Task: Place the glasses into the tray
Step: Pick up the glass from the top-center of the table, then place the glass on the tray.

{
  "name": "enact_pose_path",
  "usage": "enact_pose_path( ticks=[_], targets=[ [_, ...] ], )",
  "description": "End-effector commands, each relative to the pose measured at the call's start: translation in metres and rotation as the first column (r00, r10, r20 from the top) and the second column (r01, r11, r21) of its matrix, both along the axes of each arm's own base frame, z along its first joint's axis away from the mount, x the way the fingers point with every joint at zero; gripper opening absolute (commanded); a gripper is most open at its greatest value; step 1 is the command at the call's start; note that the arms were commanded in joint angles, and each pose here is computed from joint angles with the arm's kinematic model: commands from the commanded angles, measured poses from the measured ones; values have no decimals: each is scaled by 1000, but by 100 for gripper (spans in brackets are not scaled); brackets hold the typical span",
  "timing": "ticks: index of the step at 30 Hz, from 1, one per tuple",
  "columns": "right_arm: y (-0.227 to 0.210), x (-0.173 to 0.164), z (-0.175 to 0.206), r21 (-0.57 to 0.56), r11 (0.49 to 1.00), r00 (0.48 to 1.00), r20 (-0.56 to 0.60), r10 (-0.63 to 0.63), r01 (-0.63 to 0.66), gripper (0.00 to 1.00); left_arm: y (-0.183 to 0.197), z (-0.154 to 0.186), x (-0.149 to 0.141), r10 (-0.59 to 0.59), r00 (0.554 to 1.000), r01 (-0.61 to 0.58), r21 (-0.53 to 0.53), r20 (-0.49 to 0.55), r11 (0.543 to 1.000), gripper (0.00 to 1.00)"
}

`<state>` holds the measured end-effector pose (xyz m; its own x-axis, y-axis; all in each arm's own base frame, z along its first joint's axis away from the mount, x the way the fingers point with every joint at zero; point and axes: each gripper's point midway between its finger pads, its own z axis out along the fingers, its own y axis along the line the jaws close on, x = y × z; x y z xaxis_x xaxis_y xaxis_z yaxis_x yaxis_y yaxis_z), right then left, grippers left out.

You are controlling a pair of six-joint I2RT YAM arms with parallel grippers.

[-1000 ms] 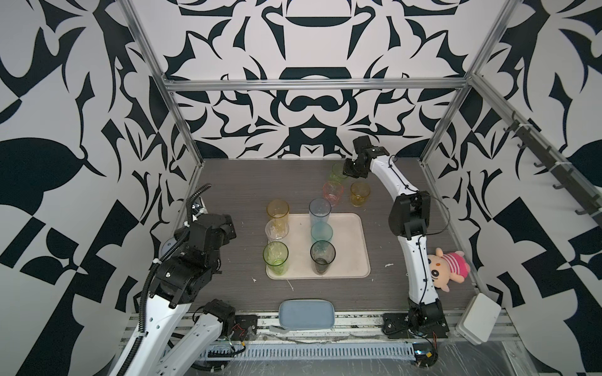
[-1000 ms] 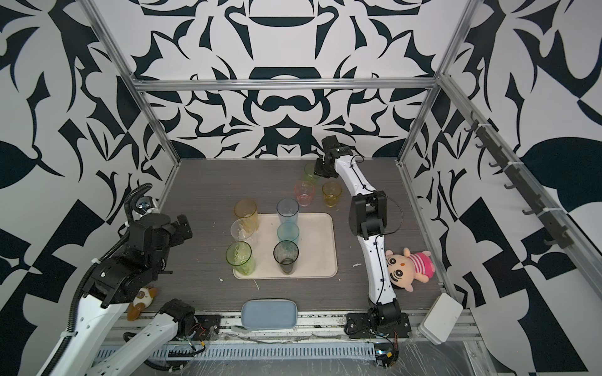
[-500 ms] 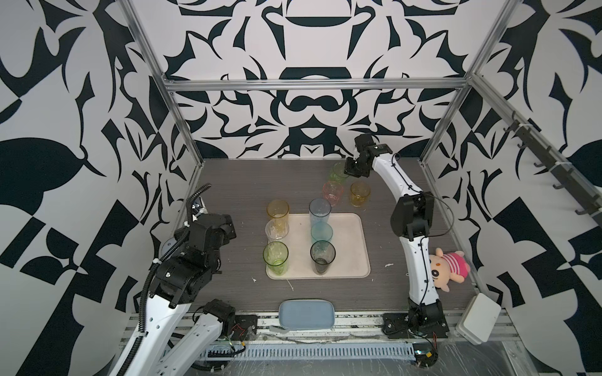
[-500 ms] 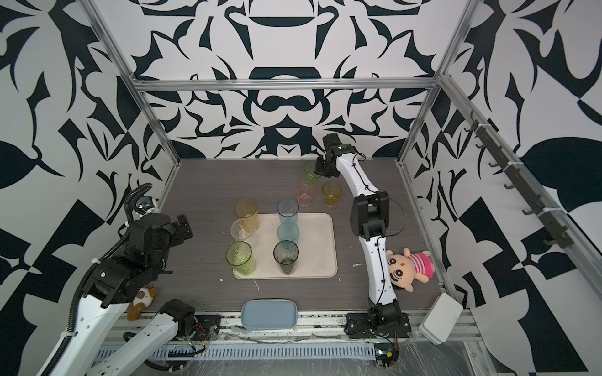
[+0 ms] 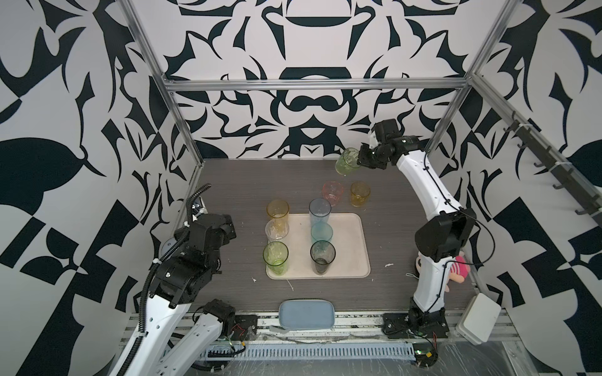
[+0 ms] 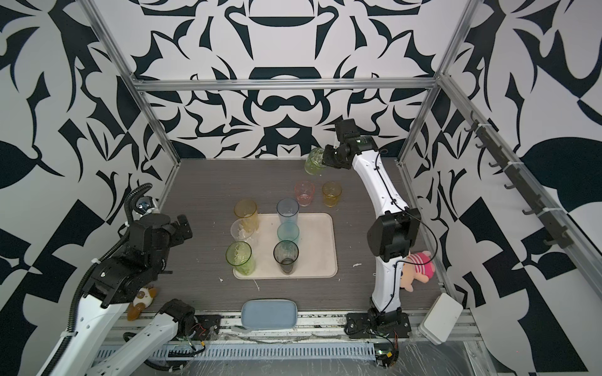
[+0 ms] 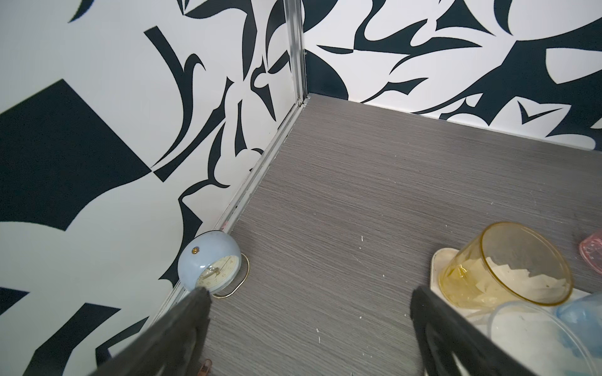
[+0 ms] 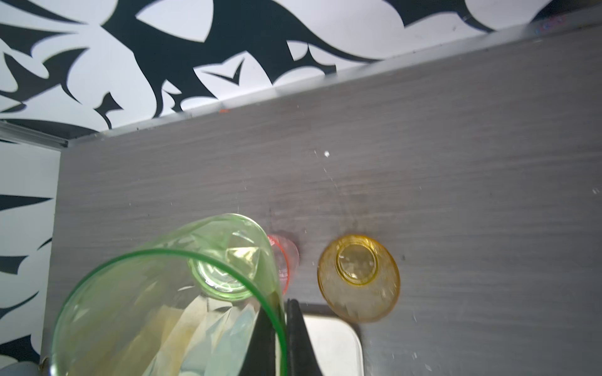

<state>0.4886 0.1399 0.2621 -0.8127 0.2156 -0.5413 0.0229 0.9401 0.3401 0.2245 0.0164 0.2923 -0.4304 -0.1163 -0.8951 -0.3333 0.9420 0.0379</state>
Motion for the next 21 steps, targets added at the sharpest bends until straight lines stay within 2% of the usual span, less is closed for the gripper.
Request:
enact_pose_path(
  ticks=[1, 21],
  targets=[
    [0, -19, 17, 4, 1000, 1000, 27, 3, -3, 0, 0, -4, 1, 4, 1000, -4, -1, -4, 1000, 100],
    [3, -129, 23, -83, 995, 996, 70, 52, -46, 0, 1, -3, 1, 11, 1000, -11, 0, 0, 1000, 99]
  ],
)
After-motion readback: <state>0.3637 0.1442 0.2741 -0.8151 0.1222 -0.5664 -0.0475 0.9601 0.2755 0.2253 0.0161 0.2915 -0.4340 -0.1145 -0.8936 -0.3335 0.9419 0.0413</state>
